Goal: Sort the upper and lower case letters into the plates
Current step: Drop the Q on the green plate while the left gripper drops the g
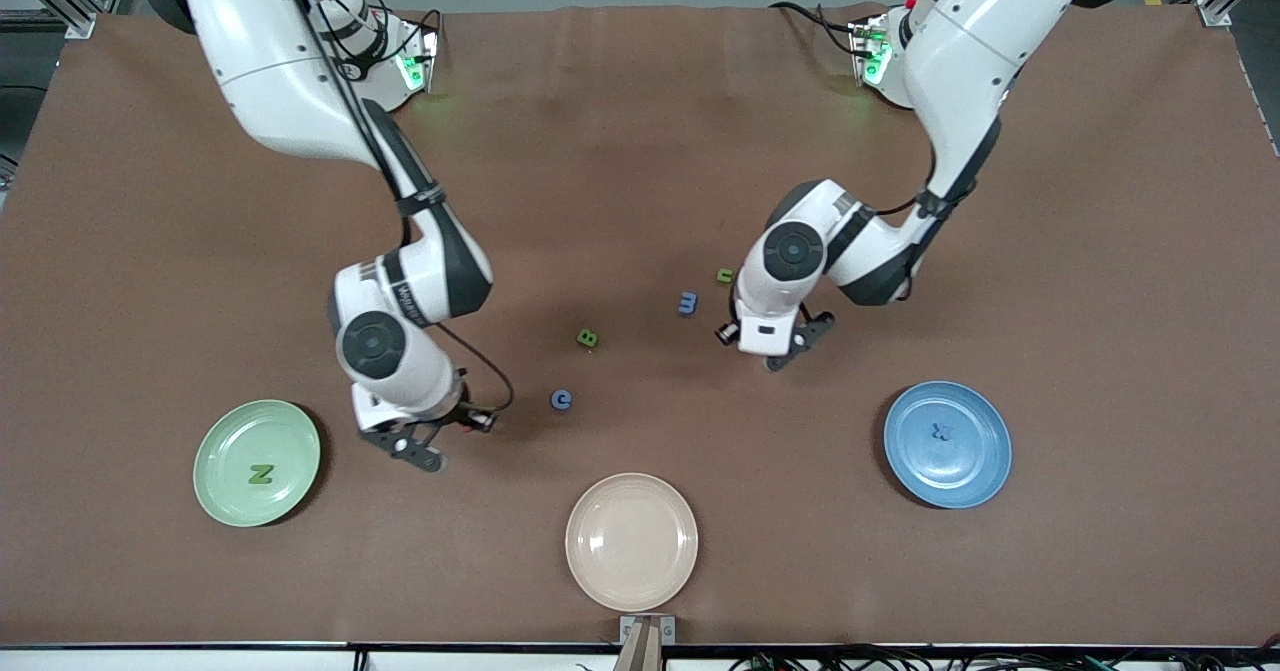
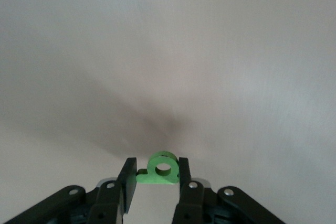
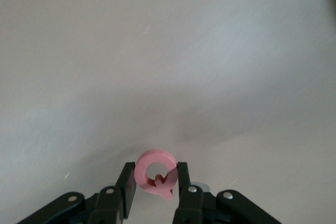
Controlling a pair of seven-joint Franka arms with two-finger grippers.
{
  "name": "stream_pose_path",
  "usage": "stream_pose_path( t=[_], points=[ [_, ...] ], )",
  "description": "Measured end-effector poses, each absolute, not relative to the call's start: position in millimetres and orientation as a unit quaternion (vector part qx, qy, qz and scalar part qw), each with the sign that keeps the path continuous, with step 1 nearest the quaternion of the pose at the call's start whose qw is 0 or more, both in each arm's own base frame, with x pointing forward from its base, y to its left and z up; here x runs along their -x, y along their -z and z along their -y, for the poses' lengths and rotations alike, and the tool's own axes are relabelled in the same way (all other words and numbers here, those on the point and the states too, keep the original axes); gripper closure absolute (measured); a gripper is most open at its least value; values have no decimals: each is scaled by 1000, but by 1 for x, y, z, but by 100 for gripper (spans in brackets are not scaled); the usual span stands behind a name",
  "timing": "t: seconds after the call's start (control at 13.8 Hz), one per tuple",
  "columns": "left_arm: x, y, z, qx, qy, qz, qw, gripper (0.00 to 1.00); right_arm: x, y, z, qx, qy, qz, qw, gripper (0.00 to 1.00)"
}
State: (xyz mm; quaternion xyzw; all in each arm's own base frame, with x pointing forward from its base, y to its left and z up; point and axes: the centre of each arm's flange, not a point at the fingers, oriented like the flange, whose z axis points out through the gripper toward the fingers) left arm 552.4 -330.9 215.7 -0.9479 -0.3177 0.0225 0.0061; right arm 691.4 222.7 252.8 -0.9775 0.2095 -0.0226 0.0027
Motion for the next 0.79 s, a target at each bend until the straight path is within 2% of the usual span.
stream_pose_path(
  t=[0.22, 0.36, 0.58, 0.79],
  points=[
    [-607, -258, 232, 960, -4, 278, 22, 64, -715, -261, -147, 983, 26, -180, 0, 63],
    [-631, -266, 165, 967, -1, 254, 20, 64, -724, -260, -91, 988, 25, -152, -3, 63],
    [-646, -259, 93, 975, -5, 220, 25, 64, -729, -259, -15, 995, 24, -98, -7, 63],
    [-651, -239, 59, 979, -11, 201, 40, 63, -728, -256, 32, 998, 21, -53, -10, 63]
  ],
)
